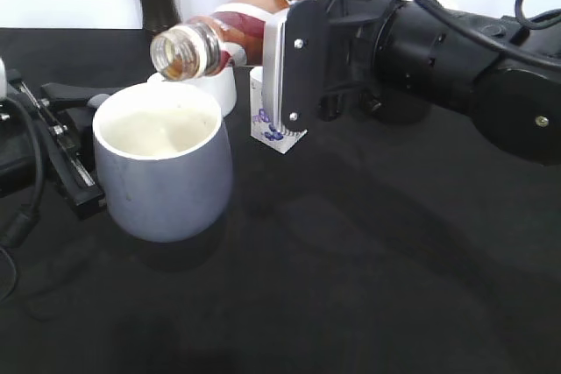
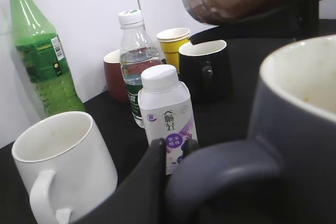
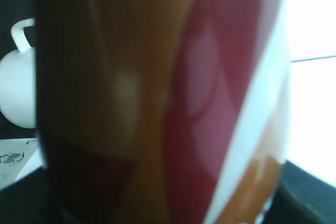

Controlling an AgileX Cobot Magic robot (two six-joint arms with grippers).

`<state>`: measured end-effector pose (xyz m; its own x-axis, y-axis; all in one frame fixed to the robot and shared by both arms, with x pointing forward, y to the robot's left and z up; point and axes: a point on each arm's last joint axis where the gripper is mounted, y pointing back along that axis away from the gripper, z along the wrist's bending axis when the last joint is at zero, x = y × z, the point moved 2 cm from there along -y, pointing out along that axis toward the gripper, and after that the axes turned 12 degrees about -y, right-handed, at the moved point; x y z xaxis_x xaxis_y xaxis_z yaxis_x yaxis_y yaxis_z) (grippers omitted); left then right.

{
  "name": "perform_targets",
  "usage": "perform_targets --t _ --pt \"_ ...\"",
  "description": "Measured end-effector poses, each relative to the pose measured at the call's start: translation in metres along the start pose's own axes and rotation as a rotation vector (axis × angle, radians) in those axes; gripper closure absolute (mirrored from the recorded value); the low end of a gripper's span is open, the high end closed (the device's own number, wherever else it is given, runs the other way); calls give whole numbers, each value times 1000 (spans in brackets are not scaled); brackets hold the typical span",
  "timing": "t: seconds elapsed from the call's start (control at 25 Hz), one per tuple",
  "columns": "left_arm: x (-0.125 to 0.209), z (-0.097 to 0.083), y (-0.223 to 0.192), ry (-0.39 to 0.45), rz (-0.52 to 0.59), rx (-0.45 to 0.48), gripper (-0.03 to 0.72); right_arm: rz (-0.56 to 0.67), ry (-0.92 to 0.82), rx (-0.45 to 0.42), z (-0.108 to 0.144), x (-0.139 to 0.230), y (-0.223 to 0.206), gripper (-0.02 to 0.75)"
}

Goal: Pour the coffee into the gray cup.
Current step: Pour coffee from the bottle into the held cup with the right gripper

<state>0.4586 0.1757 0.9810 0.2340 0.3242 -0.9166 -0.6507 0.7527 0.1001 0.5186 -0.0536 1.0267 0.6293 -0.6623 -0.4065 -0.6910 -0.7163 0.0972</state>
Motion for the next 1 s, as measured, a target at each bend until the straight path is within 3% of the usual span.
perform_targets --t 1.0 --pt "-1 -3 0 -20 -10 30 624 3 72 4 0 0 0 209"
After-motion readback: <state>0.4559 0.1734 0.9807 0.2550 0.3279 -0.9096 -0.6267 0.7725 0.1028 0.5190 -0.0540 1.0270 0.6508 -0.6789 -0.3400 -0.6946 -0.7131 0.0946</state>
